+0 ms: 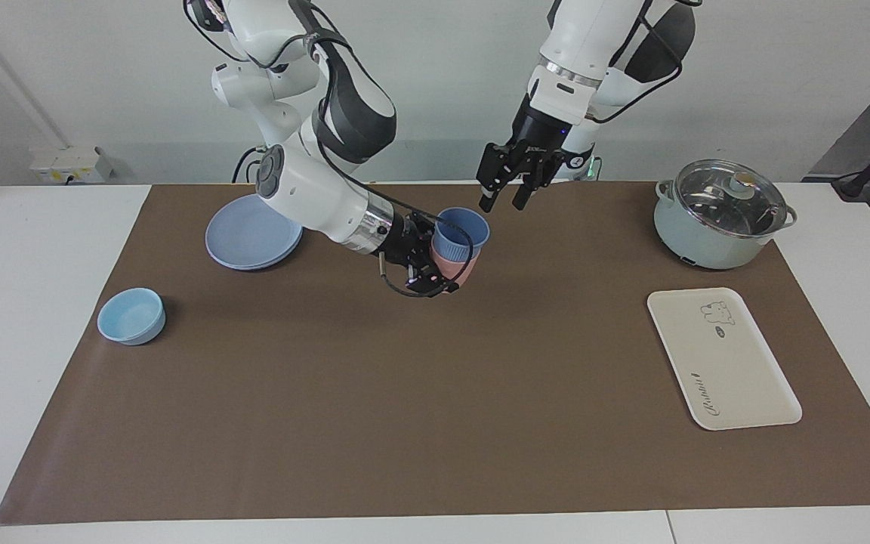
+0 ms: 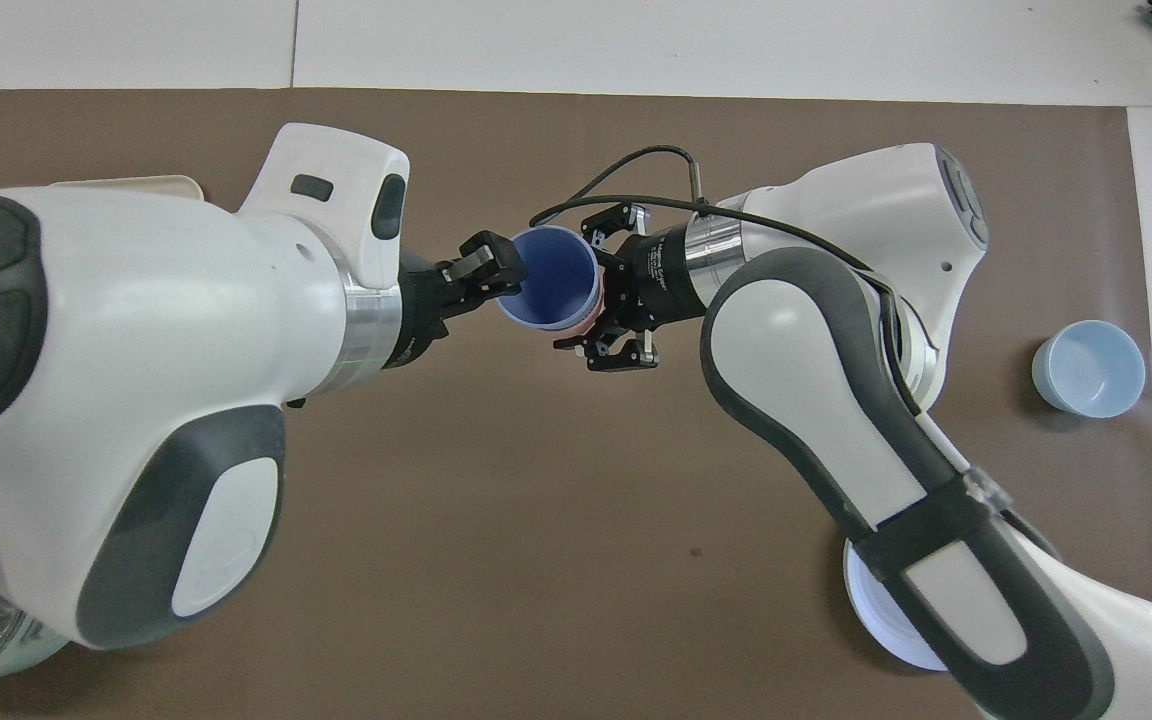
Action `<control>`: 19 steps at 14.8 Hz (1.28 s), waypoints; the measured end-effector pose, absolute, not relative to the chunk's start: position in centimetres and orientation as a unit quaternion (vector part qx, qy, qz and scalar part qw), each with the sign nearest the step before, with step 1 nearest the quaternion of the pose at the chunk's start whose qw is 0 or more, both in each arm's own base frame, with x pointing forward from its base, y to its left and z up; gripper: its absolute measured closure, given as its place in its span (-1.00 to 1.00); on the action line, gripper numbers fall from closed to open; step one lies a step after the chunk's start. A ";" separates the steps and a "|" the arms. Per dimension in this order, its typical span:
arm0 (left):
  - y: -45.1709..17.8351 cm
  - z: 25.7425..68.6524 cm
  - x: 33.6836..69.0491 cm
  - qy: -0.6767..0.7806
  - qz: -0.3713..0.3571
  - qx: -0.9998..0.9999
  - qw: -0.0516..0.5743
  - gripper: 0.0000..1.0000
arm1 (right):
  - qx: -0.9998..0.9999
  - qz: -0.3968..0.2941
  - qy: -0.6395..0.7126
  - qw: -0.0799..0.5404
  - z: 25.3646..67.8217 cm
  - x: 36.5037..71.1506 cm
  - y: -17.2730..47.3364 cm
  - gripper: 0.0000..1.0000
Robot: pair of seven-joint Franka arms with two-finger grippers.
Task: Place cup on tray
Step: 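Grasp the rim of the inner blue cup with the left gripper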
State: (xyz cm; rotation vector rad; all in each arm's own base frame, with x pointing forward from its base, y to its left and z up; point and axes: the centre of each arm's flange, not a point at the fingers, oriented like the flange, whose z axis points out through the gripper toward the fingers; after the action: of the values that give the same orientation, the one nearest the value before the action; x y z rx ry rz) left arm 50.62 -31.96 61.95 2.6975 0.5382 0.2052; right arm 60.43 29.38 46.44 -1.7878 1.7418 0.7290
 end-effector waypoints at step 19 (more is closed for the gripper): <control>-34.2 62.4 51.2 0.183 0.071 0.969 0.153 0.89 | -0.656 0.266 0.652 0.271 46.4 60.4 29.6 -0.54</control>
State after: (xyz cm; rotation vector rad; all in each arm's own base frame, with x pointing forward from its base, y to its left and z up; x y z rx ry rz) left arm 51.21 -34.20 62.37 2.7774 0.5237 0.2040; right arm 60.37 29.64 46.40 -1.7679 1.7545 0.7174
